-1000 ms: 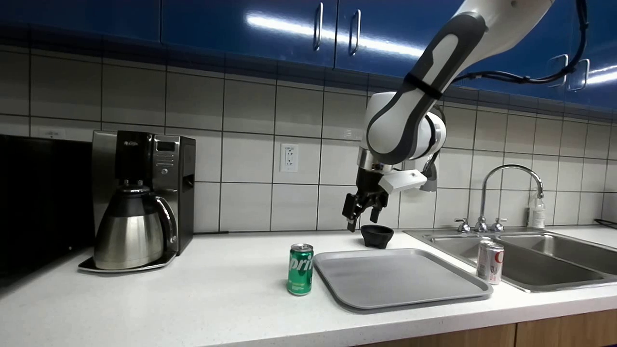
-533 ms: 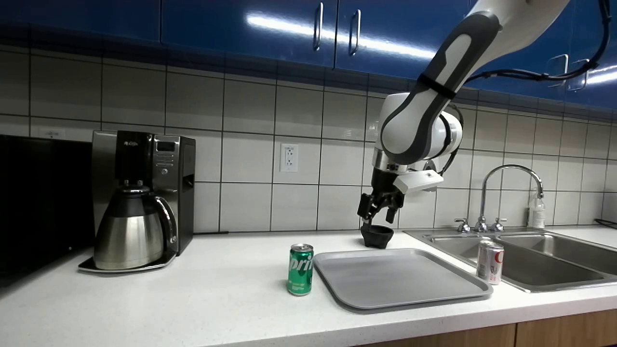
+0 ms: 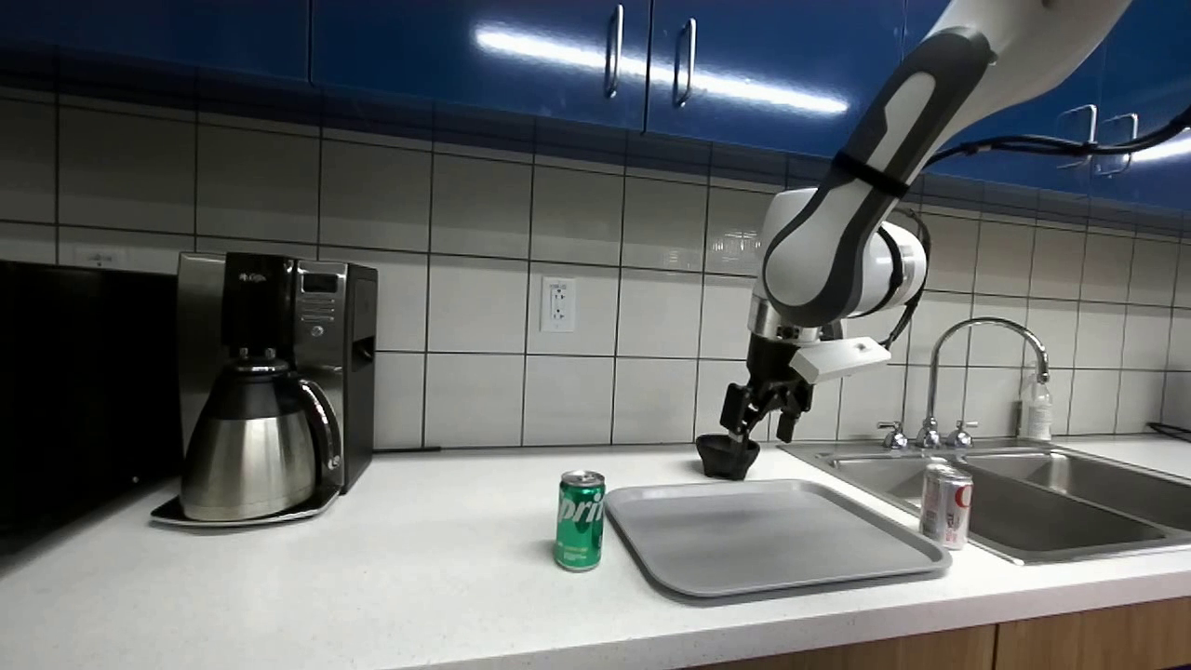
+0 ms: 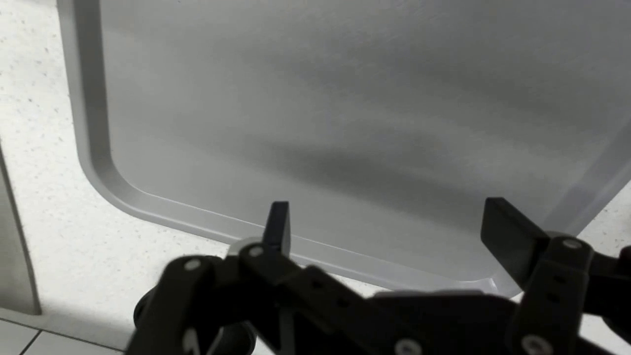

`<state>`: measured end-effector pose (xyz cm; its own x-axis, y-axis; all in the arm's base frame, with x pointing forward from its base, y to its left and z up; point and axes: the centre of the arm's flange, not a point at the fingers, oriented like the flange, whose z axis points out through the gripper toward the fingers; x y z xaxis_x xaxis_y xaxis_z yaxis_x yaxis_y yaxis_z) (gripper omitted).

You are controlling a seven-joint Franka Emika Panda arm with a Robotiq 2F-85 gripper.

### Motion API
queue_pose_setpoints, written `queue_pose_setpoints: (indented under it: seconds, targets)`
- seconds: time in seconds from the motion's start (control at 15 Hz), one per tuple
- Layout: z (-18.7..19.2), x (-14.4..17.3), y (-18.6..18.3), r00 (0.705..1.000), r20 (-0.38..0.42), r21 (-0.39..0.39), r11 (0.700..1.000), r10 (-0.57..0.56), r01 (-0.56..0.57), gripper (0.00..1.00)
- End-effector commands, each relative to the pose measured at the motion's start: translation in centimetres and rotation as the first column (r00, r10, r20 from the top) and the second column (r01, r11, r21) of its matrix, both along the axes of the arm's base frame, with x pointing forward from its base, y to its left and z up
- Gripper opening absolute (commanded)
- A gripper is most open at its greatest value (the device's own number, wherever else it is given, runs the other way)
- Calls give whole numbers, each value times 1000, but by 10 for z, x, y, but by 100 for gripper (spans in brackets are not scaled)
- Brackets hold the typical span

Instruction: Pick up the silver coke can and put it on the kitchen counter to the right of the gray tray, pick up the green sprite can and put it on the kitchen counter to the left of the gray tray

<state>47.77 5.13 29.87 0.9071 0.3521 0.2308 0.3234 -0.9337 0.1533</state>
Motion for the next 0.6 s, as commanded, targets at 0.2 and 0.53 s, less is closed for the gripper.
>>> queue_pose_setpoints:
  seconds: [0.2, 0.53]
  targets:
    - [-6, -8, -7, 1000, -17, -1, 1000, -13, 13, 100]
    - [-8, -11, -8, 1000, -23, -2, 1000, -15, 15, 100]
